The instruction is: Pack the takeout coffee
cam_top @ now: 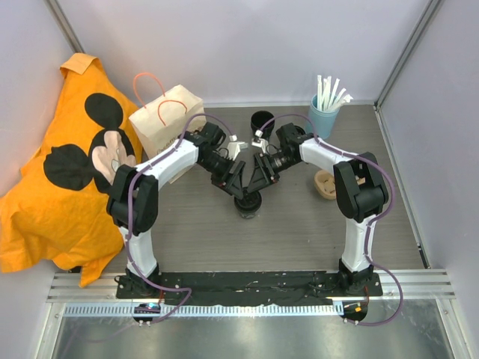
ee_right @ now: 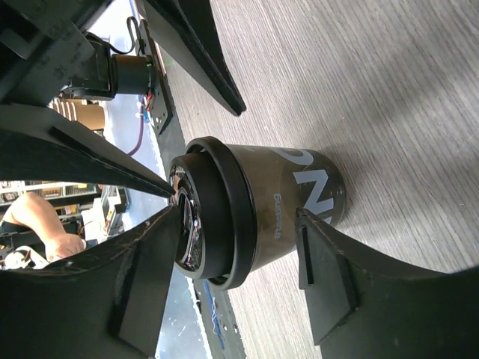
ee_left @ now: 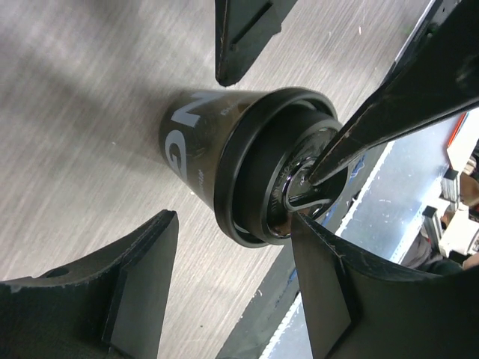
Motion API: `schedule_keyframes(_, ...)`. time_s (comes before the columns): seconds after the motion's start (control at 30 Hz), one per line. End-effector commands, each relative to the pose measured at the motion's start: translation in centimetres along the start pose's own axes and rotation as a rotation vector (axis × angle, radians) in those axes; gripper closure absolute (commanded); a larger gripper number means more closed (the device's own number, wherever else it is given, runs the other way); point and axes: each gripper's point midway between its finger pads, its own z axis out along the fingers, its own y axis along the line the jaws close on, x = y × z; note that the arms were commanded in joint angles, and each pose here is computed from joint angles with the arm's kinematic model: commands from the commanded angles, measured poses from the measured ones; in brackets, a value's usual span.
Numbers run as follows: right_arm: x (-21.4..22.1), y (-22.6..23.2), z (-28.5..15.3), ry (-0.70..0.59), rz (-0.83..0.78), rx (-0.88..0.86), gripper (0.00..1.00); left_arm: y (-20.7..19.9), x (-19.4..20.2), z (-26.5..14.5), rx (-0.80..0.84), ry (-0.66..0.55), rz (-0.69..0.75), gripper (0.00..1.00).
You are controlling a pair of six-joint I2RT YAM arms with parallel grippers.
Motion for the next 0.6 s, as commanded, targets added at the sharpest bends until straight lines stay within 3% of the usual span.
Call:
schedule_keyframes(0.0,-1.8,1.7,-1.3,-0.043,-0.071,0.009,0.29,-1.0,-2.9,-2.2,0.002,-0.094,0.089,0.34)
schedule_keyframes(0.57,0.6,1.3,-1.4,-0.005,-0.038,-0.056,0.27,-1.3,-2.1,-1.8,0.043,-0.078,0.073,0.34)
